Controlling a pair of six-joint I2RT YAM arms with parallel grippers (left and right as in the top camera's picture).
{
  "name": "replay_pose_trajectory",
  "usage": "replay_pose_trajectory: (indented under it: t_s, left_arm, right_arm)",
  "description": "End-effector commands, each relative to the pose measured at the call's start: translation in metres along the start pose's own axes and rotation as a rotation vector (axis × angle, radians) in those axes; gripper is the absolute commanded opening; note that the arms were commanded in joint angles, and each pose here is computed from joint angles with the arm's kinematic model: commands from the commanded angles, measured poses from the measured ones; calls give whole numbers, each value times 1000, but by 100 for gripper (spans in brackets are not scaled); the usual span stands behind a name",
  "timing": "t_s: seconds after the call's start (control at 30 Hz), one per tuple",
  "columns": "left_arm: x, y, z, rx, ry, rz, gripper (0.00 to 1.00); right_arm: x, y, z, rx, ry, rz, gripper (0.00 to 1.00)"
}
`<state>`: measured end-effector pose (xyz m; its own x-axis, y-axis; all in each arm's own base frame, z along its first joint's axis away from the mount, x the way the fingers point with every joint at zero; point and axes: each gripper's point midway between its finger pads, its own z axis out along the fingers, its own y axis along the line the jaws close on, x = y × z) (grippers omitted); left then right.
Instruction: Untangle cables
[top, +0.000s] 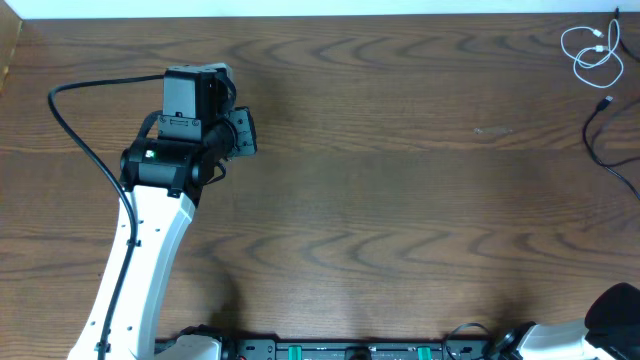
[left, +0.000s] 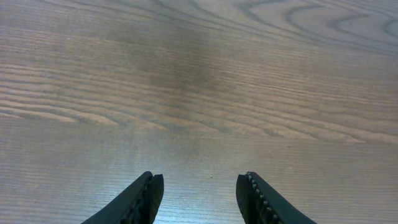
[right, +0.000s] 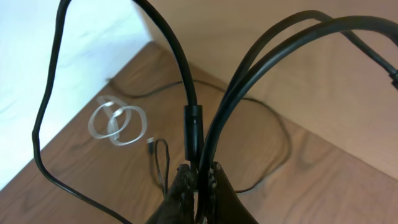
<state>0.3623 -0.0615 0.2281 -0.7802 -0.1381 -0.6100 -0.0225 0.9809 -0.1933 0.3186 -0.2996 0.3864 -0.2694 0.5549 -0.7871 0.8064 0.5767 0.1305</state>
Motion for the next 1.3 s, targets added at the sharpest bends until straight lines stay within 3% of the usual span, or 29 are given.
replay_pose_trajectory:
  t_s: [0.0,0.17,0.4,0.43,0.5,0.53,0.67,0.87,1.0,1.27]
  left_arm:
    - [-5,1,-3,-9,-14,-12,44]
    - [-4,1,-3,-11,-7,-13,44]
    - [-6,1,-3,-9,-15,-12,44]
    - [-6,1,-3,-9,-17,-12,44]
    - [-6,1,-3,-8,-18,-12,44]
    - [-7,1,-3,-9,-19,-12,44]
    - [-8,0,-3,-7,-23,-12,44]
    - [-9,0,-3,-6,-29,-12,44]
    - [-9,0,-4,-5,-31,-11,44]
    - [-14,-2,-18,4,-69,25,44]
  right_arm:
    - [-3,-20,12,75,-2,45,1]
    - [8,-46,44,233,39,80,1]
    - [51,-52,119,290,201,46,1]
    - [59,-52,131,296,226,41,7]
    - [74,-52,150,297,277,32,53]
    - [80,-51,155,290,296,30,70]
    - [81,-45,155,256,306,35,88]
    - [68,-15,128,79,289,34,91]
    - [55,49,79,-247,254,-77,89]
    - [50,123,-21,-475,134,-273,92]
